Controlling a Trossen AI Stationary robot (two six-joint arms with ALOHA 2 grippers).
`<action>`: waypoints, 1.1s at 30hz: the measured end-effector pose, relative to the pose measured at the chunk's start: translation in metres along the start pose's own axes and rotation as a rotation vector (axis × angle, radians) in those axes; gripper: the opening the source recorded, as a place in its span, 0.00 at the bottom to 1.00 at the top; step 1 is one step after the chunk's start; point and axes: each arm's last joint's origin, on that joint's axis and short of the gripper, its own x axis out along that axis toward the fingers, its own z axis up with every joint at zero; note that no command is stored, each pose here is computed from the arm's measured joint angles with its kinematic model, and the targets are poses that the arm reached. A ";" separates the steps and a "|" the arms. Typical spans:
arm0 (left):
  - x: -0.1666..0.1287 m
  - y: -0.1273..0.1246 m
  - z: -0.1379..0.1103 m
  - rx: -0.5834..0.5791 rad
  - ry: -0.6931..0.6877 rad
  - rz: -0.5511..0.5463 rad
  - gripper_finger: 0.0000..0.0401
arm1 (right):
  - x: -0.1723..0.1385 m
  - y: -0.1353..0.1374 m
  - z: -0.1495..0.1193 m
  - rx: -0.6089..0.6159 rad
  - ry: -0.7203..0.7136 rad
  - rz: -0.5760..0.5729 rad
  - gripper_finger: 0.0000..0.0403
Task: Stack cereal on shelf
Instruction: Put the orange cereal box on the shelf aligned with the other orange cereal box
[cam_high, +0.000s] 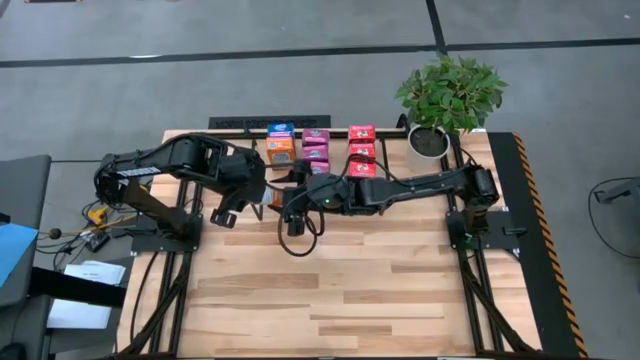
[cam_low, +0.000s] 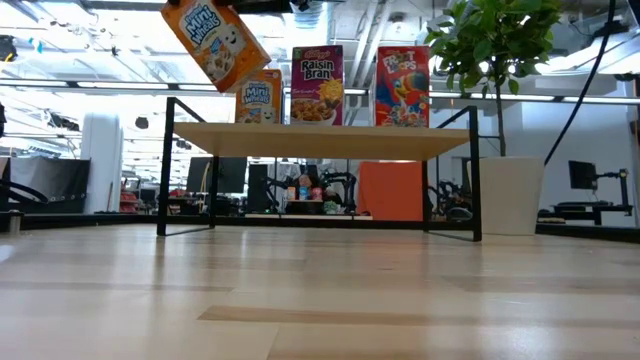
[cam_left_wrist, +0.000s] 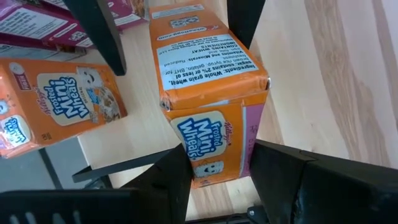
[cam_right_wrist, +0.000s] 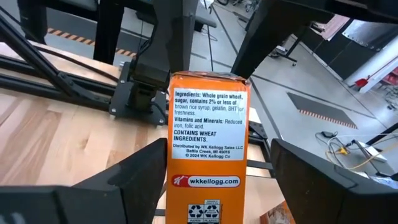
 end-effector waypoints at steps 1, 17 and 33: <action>0.000 0.000 0.000 0.000 0.000 0.001 0.34 | 0.000 0.000 0.000 0.002 0.000 0.001 0.76; 0.000 0.000 0.000 0.003 0.006 0.024 0.34 | 0.002 -0.005 -0.003 0.060 0.002 0.033 0.75; -0.001 0.000 0.000 -0.016 0.004 0.032 0.34 | 0.002 -0.004 -0.004 0.047 0.013 0.047 0.43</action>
